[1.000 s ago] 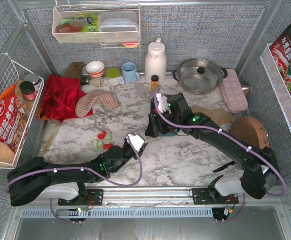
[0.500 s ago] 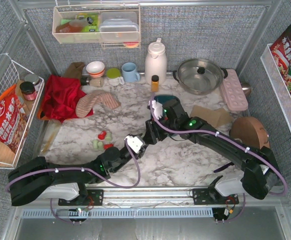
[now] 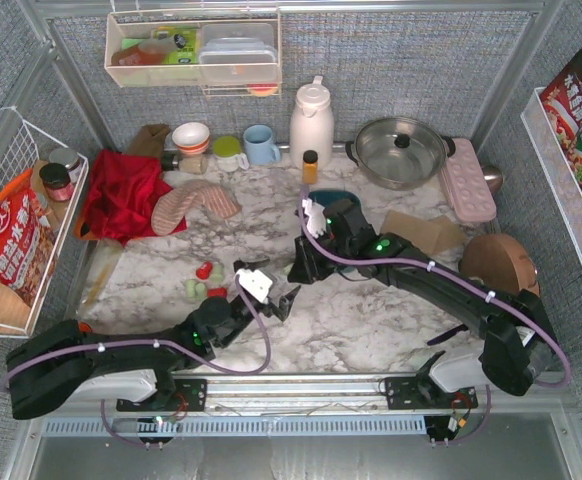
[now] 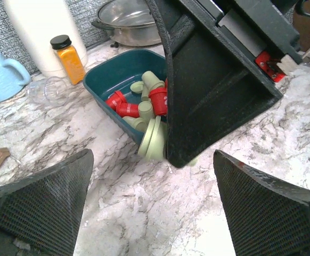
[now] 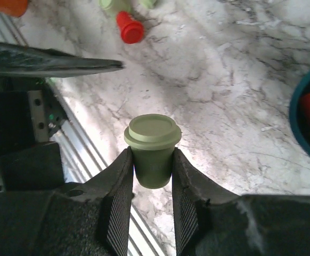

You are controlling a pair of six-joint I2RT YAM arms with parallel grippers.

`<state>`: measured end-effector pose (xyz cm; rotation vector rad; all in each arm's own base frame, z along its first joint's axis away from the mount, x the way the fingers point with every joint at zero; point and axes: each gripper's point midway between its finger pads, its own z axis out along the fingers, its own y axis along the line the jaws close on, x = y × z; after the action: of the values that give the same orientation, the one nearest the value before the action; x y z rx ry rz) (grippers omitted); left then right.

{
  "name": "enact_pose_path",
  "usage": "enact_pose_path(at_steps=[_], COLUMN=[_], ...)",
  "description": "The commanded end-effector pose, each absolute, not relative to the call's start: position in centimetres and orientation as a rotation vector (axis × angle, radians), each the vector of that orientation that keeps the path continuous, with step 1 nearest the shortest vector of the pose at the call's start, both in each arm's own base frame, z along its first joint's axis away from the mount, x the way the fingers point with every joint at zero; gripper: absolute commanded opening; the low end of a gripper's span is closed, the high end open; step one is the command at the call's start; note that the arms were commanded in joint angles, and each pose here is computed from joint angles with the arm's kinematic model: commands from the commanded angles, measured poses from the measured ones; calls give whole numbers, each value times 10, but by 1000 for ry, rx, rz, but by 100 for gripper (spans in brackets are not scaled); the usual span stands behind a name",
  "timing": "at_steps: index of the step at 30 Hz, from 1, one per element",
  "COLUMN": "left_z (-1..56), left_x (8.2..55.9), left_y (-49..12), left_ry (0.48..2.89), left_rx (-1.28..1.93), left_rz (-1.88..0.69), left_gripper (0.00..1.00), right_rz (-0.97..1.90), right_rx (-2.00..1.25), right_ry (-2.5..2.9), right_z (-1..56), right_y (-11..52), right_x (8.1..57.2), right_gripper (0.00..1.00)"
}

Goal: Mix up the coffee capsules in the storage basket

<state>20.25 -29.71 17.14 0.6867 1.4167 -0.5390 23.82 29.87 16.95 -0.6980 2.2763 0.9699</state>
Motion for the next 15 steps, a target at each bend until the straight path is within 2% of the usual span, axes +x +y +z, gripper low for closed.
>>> enact_pose_path(at_steps=[1, 10, 13, 15], left_z=[174, 151, 147, 144], left_x=[204, 213, 211, 209], left_y=[-284, -212, -190, -179], left_ry=[1441, 1669, 1714, 1733], left_rx=[607, 252, 108, 38], left_rz=[-542, -413, -409, -415], left_gripper=[99, 99, 99, 99], right_rz=[829, 130, 49, 42], right_rx=[-621, -397, -350, -323], right_ry=[2279, 2287, 2315, 2336], right_z=[168, 148, 133, 123], right_y=[284, 193, 180, 178], right_x=[262, 371, 404, 425], right_gripper=[18, 18, 20, 27])
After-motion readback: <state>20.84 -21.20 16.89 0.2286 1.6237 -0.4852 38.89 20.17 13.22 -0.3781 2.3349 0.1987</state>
